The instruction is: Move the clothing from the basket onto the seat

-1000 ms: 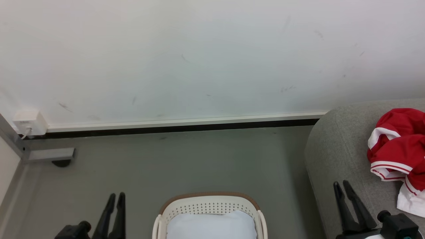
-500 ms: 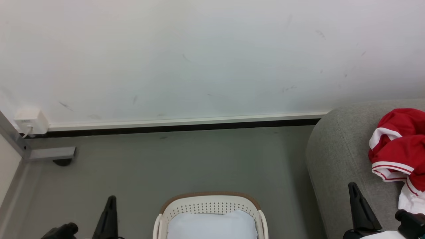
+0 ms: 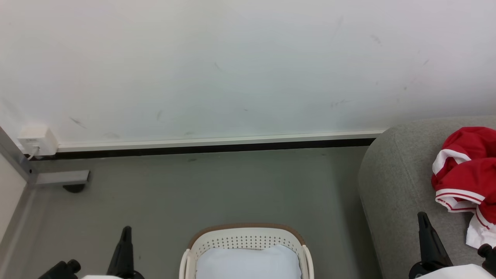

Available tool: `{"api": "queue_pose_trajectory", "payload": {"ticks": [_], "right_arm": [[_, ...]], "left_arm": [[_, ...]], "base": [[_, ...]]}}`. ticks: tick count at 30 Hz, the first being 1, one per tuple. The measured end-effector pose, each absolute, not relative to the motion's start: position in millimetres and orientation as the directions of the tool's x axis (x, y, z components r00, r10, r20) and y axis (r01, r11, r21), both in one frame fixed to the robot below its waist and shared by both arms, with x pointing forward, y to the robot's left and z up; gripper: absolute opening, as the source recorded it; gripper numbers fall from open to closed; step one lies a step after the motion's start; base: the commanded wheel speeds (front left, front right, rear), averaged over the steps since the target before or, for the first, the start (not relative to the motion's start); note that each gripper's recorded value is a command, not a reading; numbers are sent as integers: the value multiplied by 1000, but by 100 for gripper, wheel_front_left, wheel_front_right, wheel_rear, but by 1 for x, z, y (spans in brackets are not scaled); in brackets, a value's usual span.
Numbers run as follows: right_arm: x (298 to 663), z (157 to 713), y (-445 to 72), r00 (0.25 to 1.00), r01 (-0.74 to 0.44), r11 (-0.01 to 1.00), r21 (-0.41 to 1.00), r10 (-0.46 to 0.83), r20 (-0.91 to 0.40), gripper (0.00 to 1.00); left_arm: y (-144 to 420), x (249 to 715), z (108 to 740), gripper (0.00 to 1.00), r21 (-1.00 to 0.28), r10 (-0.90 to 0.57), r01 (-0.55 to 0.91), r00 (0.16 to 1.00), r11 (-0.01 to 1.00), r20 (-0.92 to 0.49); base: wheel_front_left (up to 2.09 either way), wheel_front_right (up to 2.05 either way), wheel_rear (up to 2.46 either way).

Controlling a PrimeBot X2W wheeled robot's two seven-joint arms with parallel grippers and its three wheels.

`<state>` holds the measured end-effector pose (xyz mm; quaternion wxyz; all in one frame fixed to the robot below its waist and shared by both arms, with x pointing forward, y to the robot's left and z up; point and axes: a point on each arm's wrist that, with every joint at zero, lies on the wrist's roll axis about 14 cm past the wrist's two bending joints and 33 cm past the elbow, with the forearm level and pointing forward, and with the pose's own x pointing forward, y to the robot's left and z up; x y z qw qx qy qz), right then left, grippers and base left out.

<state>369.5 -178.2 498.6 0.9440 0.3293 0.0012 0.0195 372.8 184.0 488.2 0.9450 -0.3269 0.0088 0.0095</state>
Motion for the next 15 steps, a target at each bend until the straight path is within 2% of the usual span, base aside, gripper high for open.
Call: {"api": "queue_pose_trajectory", "payload": {"ticks": [15], "right_arm": [[373,497,-186,1000,4,650,760,12,-15,0]], "left_arm": [[188,377,489,0,-760,23,-46,999,648,-41]], "base": [[0,0,0]]}}
